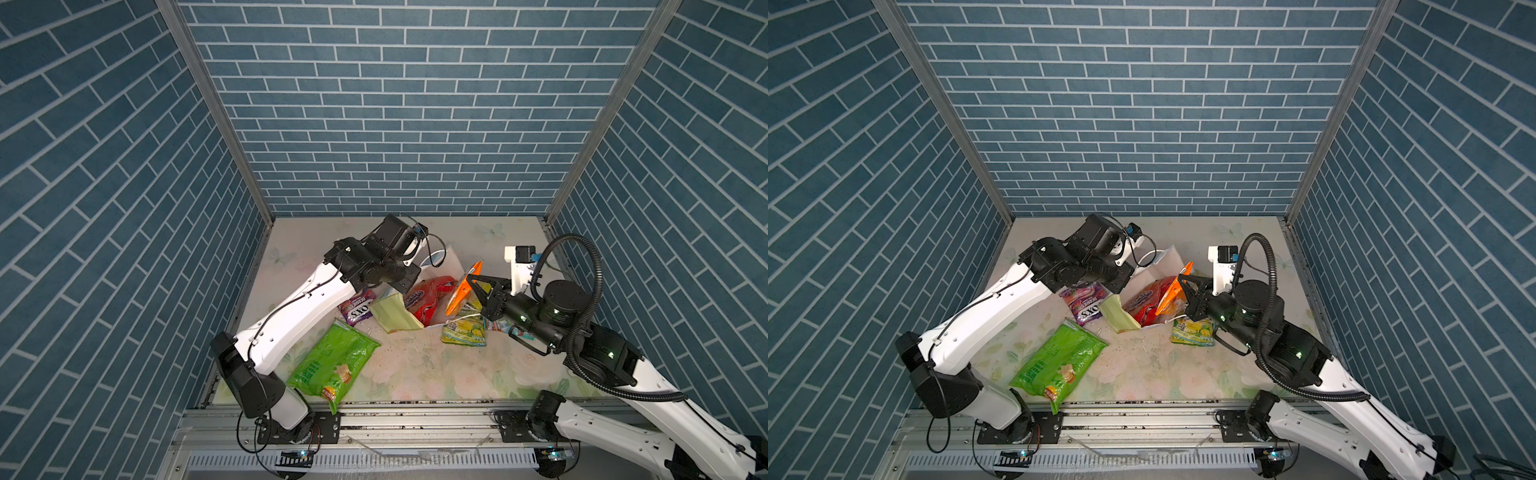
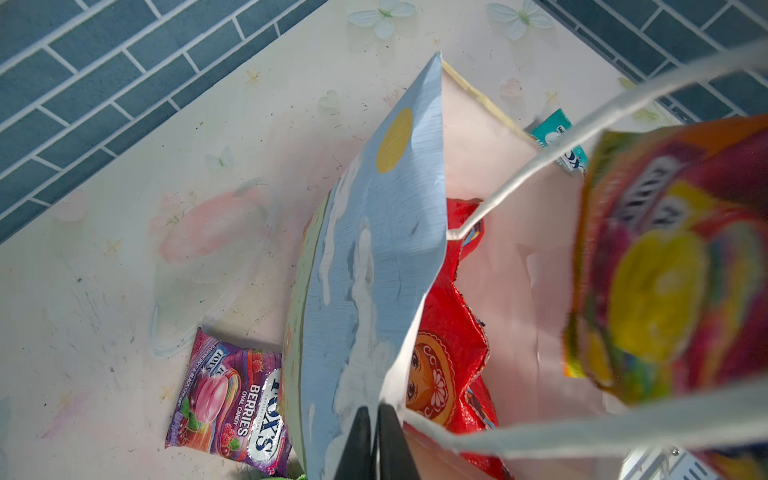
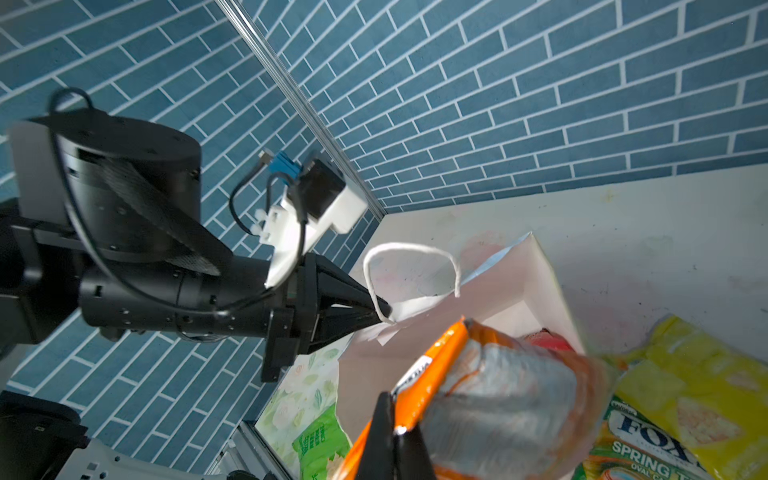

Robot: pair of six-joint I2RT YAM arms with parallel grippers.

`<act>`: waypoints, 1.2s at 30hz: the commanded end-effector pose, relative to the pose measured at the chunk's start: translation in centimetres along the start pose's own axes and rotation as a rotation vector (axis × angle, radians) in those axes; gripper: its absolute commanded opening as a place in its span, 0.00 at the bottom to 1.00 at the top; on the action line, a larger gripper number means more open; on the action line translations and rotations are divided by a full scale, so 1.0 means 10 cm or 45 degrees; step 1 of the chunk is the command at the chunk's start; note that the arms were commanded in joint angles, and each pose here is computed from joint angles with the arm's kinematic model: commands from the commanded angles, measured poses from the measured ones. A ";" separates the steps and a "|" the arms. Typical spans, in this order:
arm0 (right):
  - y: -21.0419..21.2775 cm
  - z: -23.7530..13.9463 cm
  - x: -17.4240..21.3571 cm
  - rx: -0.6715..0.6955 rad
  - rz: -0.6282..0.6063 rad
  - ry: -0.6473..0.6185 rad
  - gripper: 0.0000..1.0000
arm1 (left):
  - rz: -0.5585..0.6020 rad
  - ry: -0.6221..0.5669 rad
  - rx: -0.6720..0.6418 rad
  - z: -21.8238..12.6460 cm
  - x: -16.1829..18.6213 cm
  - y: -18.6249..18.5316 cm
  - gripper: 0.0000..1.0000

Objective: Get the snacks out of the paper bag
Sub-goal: 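Lift the orange Fox's pack out of the bag with the right gripper, then carry the orange pack with the right gripper over the other Fox's packs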

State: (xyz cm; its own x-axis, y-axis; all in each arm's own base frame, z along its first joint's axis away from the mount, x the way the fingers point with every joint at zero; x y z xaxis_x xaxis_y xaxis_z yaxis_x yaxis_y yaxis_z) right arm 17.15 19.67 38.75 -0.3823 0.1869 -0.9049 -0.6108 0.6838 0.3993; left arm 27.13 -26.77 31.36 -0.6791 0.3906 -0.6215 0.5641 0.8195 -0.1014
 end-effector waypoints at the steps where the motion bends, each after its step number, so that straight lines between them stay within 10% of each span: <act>1: 0.03 -0.27 -0.36 0.016 -0.081 -0.172 0.00 | 0.003 0.015 -0.030 0.00 0.05 0.07 0.09; 16: -0.51 -0.87 -0.69 0.544 -0.155 -0.331 0.00 | 0.004 -0.017 -0.045 -0.04 0.00 0.09 0.09; 36: -1.33 -0.82 -0.26 1.257 -0.132 0.152 0.00 | 0.002 -0.043 -0.045 -0.18 -0.03 0.09 0.09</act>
State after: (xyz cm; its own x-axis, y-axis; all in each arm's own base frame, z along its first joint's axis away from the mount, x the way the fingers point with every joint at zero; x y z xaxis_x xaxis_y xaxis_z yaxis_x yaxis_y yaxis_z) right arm 20.73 5.11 37.17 -0.4211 0.0309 -0.9065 0.1493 0.9881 -0.0357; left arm 27.38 -26.41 31.86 -0.6689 0.3853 -0.6356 0.5557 0.8272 -0.0833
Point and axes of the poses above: each gripper's point midway between its finger pads, its own z axis out along the fingers, its own y axis along the line the jaws close on, x = y × z, the point moved 3 cm from there along -z, back along the fingers, and after that the axes turned 8 degrees about -z, right-handed, at the moved point
